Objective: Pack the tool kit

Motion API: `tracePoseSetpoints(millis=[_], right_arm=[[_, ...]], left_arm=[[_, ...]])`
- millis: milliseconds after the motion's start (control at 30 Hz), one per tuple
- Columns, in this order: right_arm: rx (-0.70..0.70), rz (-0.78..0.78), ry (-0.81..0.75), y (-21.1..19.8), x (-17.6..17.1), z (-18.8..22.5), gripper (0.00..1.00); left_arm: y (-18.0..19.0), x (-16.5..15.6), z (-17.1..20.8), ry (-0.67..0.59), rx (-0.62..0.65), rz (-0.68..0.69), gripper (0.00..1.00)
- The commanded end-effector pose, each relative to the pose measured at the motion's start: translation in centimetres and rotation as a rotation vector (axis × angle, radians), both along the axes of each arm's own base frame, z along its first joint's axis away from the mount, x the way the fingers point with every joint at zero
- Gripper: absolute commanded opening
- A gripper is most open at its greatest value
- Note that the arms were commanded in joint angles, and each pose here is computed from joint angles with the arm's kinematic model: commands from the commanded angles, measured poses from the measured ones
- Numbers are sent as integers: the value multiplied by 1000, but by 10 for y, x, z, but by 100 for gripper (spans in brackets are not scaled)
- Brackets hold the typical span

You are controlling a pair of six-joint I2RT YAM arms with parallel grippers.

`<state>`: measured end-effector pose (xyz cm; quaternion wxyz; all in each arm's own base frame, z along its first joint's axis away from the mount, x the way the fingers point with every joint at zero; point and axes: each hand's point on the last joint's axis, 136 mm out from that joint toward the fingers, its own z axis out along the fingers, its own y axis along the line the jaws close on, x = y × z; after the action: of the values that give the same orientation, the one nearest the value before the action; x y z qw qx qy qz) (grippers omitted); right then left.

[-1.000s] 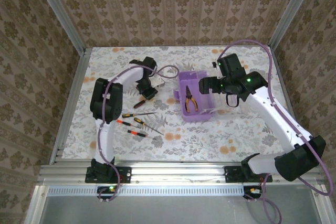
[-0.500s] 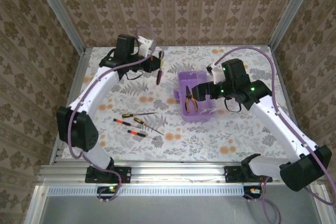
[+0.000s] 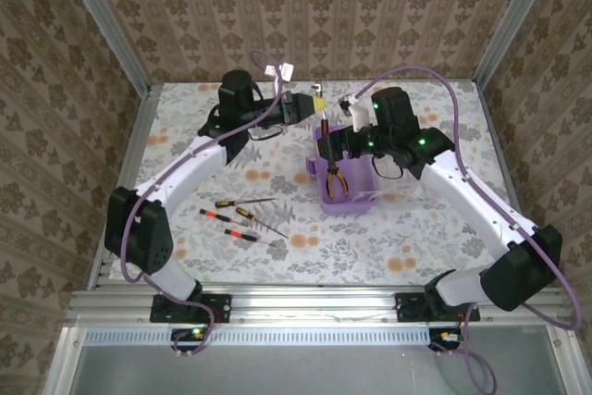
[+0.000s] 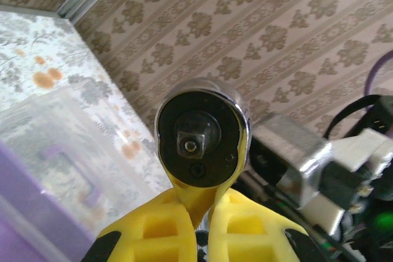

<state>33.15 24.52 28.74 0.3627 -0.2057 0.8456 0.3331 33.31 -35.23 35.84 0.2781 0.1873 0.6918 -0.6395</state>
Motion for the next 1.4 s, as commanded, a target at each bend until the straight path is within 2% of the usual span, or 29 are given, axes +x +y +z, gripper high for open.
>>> tracePoseSetpoints(millis=[0,167,233,367,433,467,600,700,733,800,833,867,900,1000,1067,1267,1367], right_arm=[[43,-22,-54,5,10,20,69],[52,-68,-96,1,18,27,51],[52,-67,-100,1,18,30,38],[32,-67,-100,0,16,30,19],[24,-70,-102,-2,15,31,3],[17,-71,-102,-3,14,31,0],[-11,-75,-105,-9,8,32,0],[-51,-90,-97,-18,2,30,0],[-62,-98,-96,-21,1,30,0],[-103,-128,-66,-31,-2,23,0],[-121,-143,-55,-36,-3,20,0],[-145,-163,-43,-43,-4,17,0],[-167,-181,-30,-49,-5,14,0],[-255,-249,23,-71,-5,0,0],[-334,-297,54,-86,-5,-10,0],[-612,-393,160,-123,-1,-52,0],[-689,-401,188,-130,4,-71,0]], left_arm=[[-1,-11,31,-59,-99,-48,0],[-2,-15,26,-53,-97,-67,0],[-3,-16,24,-48,-99,-78,0],[-8,-16,19,-37,-101,-112,0],[-11,-16,18,-30,-102,-125,0],[-12,-16,16,-28,-101,-128,0],[-15,-14,7,-19,-81,-141,0],[-13,-9,-14,-19,22,-126,0],[-10,-5,-23,-11,79,-105,2],[2,4,-45,-9,239,-36,27],[10,8,-54,2,317,-4,46],[21,13,-62,-2,397,34,81],[32,18,-68,1,458,67,100],[71,35,-84,56,579,187,100],[95,39,-91,87,616,237,100],[171,25,-130,87,1009,355,100],[190,17,-143,121,1085,358,100]])
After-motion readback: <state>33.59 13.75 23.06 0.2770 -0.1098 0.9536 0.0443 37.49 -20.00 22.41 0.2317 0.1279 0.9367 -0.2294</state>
